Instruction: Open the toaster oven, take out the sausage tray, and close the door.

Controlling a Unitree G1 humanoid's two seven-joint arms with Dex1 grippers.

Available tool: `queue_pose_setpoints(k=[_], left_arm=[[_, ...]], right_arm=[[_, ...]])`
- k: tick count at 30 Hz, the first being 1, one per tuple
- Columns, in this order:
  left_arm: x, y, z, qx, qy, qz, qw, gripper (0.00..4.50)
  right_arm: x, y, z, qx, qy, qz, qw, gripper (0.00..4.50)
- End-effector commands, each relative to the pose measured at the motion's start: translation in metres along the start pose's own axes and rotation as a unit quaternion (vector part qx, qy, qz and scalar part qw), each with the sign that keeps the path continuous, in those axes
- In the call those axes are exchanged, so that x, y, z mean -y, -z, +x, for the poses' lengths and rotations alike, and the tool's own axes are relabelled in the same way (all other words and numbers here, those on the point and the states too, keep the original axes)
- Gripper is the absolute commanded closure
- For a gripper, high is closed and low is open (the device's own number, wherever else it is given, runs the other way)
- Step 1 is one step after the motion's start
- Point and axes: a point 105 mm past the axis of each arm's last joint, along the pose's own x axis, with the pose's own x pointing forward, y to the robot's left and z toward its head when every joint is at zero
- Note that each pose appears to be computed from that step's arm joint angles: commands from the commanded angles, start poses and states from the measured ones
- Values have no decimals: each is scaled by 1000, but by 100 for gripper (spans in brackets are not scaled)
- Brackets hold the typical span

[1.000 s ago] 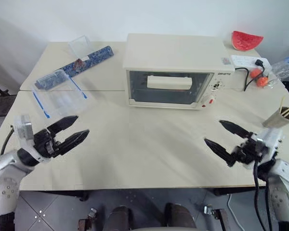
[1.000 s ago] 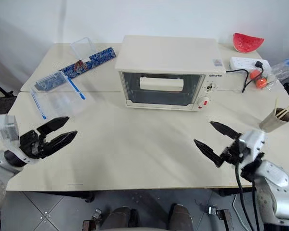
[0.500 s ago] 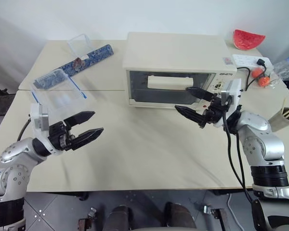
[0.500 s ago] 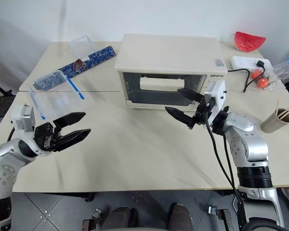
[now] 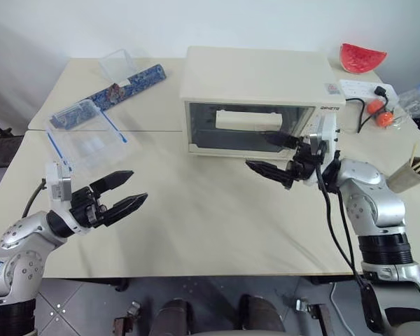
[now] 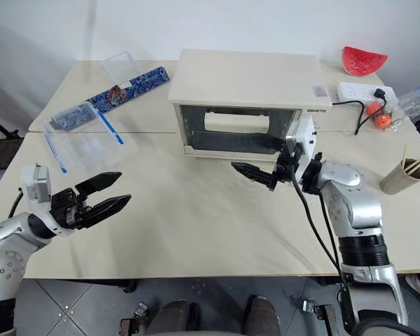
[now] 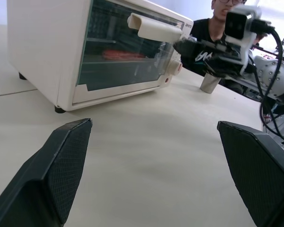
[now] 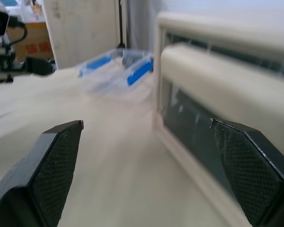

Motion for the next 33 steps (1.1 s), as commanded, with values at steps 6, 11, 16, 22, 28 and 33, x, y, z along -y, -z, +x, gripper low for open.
queue_pose_setpoints(k=[6, 11, 16, 22, 28, 33], left_arm=[[-2, -7, -4, 7, -1, 20, 1000, 1], [-4, -7, -3, 6, 3, 22, 1000, 1], [-5, -6, -3, 7, 2, 22, 1000, 1], [-6, -3, -4, 7, -3, 21, 1000, 1], [-8, -19, 9, 14, 13, 40, 999, 1], [-14, -40, 26, 41, 28, 33, 998, 39]], right_arm=[[30, -3, -18, 4, 79, -35, 996, 0], [38, -14, -7, 25, 72, -56, 996, 0], [38, -23, 5, 45, 53, -71, 995, 0], [10, -15, 9, 28, -30, -114, 993, 0], [-13, 11, -6, -23, -68, -132, 989, 0], [-29, 32, -16, -47, -71, -153, 985, 0]])
